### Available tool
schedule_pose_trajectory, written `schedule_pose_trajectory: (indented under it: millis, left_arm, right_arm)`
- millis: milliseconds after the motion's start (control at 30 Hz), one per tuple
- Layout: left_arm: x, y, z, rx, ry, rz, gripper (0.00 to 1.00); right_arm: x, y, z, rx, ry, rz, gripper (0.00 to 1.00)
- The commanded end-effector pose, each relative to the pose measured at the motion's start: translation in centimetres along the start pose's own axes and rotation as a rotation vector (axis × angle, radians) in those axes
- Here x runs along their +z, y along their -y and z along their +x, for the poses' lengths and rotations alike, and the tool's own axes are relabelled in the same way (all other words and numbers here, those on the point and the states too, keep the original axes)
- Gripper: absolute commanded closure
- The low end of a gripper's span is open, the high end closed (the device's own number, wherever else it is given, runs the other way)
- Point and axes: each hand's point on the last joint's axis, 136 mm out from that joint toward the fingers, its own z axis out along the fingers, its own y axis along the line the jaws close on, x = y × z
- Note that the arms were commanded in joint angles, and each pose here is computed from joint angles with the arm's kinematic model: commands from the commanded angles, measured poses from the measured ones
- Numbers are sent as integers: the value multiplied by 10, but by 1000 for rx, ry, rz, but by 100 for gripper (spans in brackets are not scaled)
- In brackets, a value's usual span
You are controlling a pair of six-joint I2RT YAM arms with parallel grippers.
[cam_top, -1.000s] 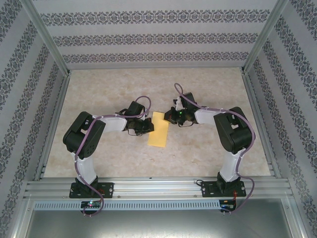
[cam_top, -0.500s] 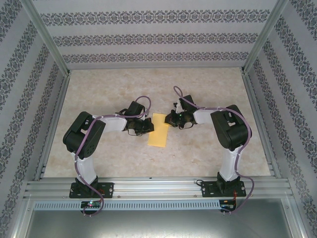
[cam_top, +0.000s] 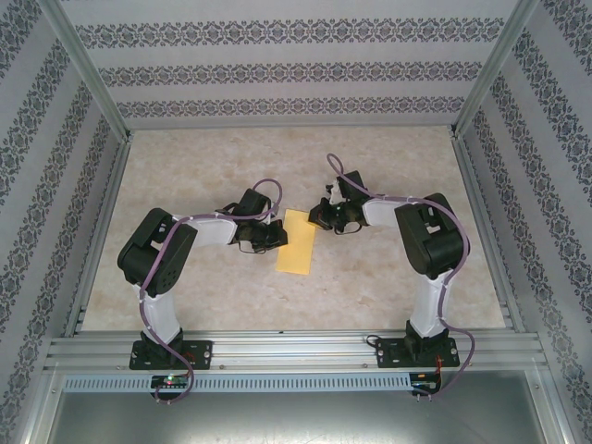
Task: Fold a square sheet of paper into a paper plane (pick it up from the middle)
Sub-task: Fold the square sheet of paper in half at the center of the table.
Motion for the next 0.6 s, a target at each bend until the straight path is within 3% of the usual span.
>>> schedule_pose_trajectory:
  millis: [0,133,367,567]
  left_arm:
    - [12,-41,35,-47,-110,-146,100]
    - [12,-42,35,-44,-114,-153,100]
    - [11,-41,34,-41,-113,-153,100]
    - [11,-42,35,-42,-112,-151,100]
  right_arm:
    - [9,24,7,41,-28,52,93]
    - [7,21,7,55,-36,50,93]
    - [-20,-25,-19,-14,10,-24,93]
    - [-13,-11,-27,24,5,-4,93]
